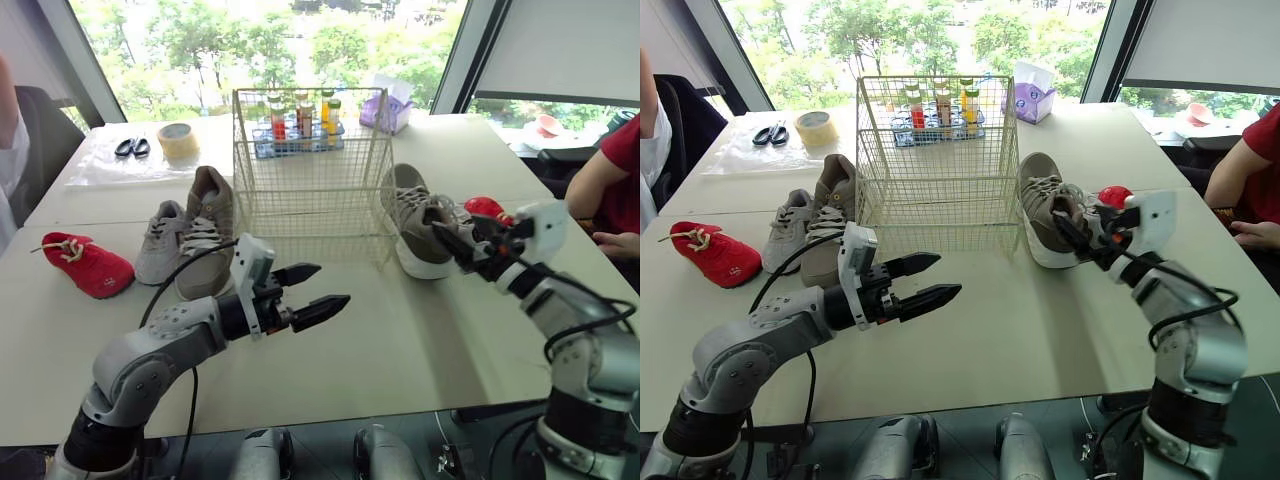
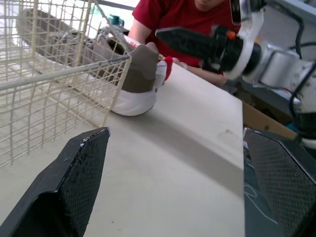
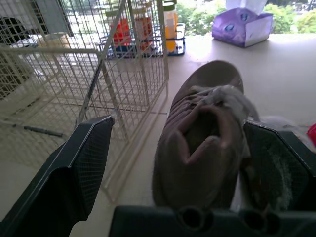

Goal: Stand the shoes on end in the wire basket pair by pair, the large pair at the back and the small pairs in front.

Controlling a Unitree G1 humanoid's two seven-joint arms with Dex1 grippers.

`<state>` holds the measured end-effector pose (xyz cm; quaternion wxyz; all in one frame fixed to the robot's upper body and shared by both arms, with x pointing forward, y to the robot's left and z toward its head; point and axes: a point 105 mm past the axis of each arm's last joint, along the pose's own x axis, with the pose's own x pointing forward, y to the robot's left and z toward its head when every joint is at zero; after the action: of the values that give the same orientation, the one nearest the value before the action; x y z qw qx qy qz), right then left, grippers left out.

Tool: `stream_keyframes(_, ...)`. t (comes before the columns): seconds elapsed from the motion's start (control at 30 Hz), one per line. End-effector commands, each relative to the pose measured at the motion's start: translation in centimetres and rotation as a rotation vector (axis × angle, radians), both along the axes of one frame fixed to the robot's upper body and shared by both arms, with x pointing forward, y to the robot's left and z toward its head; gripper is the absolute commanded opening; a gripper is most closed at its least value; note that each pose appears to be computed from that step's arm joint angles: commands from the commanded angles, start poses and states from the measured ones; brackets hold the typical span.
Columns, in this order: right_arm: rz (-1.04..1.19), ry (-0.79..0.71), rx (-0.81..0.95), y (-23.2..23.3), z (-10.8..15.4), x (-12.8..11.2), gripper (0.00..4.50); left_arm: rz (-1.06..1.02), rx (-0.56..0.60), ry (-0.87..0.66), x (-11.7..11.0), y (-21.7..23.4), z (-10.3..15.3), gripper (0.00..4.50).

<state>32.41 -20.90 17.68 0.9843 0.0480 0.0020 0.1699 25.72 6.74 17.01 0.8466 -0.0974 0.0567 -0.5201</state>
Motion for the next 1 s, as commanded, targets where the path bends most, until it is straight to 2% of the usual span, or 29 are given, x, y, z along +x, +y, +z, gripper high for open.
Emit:
stream_keyframes(0.03,-0.035,-0.048,-0.020,-0.1,0.1,0.8,4.48,-0.016,-0.014,-0.024,-0.3,-0.3,0.3,4.50)
stream_keyframes(0.27,-0.080,-0.038,-0.034,-0.6,-1.7,4.3,4.48,0.004,0.001,-0.007,-0.1,0.4,-0.2,4.50)
stream_keyframes(0.47,-0.105,-0.022,-0.038,-0.3,-3.7,6.0,4.48,0.027,0.007,-0.013,-0.1,0.7,-0.2,4.50)
stream_keyframes(0.57,-0.110,-0.004,-0.041,0.0,-4.9,6.4,3.67,0.032,0.008,-0.015,-0.3,0.8,-0.1,4.50)
stream_keyframes(0.7,-0.126,0.000,-0.026,0.2,-5.6,6.6,1.99,0.050,0.015,-0.020,-0.1,1.1,-0.1,4.50)
stream_keyframes(0.83,-0.134,-0.033,-0.012,0.5,-5.0,6.5,0.64,0.047,0.017,-0.020,-0.1,1.3,0.0,4.50)
stream_keyframes(0.93,-0.146,-0.132,-0.006,0.6,-2.3,6.4,0.64,0.023,0.014,-0.004,-0.3,1.7,0.3,4.50)
stream_keyframes(1.0,-0.163,-0.231,-0.001,0.5,1.0,6.4,0.64,-0.014,0.022,0.014,-0.6,2.3,0.7,4.50)
